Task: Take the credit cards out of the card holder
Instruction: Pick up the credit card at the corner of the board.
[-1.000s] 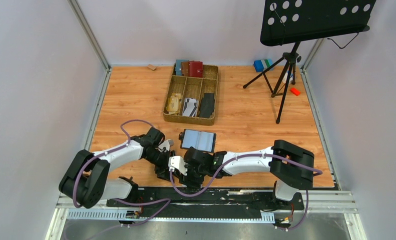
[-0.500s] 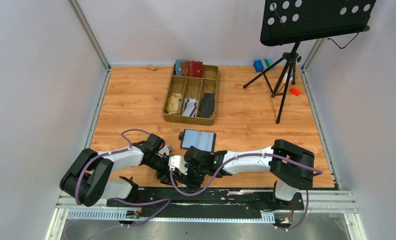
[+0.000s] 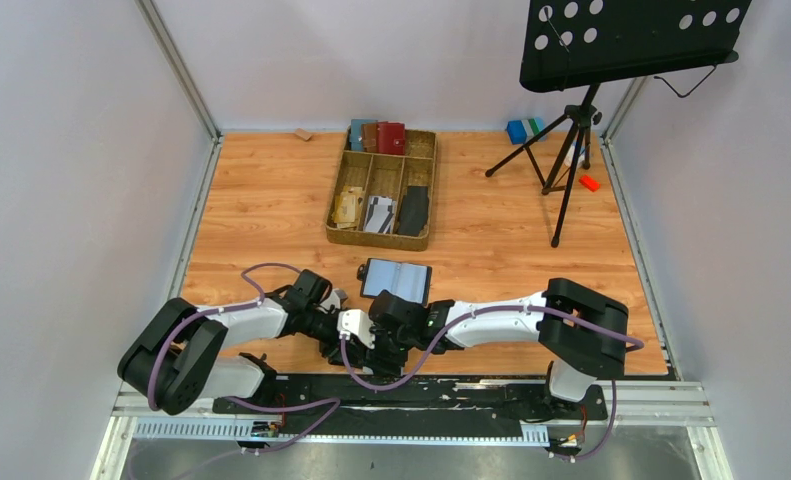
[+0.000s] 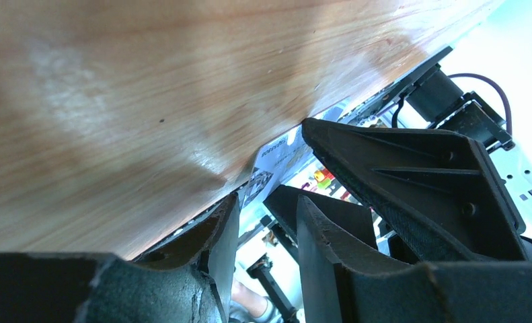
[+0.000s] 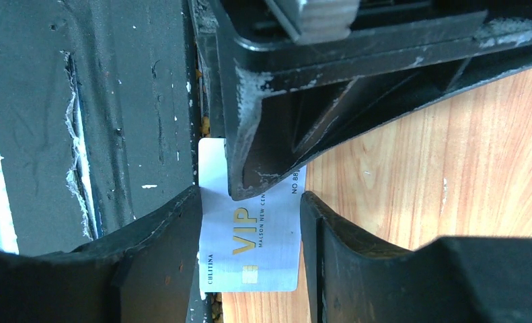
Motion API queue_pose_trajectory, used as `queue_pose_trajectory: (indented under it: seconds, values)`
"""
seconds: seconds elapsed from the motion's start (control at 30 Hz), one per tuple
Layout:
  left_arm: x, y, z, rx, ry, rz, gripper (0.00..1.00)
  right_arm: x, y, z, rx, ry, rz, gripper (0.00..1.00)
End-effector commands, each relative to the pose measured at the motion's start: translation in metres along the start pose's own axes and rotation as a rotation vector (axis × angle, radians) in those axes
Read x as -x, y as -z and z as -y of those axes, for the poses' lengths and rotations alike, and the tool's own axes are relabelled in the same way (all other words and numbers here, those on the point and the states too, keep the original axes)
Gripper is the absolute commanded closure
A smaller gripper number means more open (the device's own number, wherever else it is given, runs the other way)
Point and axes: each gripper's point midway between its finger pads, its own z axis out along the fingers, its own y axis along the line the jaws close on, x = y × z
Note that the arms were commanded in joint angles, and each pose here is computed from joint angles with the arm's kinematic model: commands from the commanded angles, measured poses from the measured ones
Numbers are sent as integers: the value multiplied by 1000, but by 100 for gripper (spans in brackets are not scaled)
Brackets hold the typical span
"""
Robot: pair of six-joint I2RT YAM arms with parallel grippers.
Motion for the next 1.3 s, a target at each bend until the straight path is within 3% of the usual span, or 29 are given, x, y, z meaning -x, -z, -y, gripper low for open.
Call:
queue_pose_trajectory:
  seconds: [0.0,0.27,0.83,1.0,1.27]
  values:
    - [1,-2,6,-26,13,3,57,-40,-4,-10,49,-54,-113,55]
    - [-1,-4,4,-28,28,-4,61,-42,-4,-10,65,-73,-103,56]
    - [7,-7,21,-146,119,35,99,-43,-5,-7,70,-93,-89,56]
    - [9,-6,28,-154,124,34,100,-39,-4,-2,61,-99,-77,56]
    - [7,-2,27,-109,102,29,100,-13,21,14,10,-140,20,31]
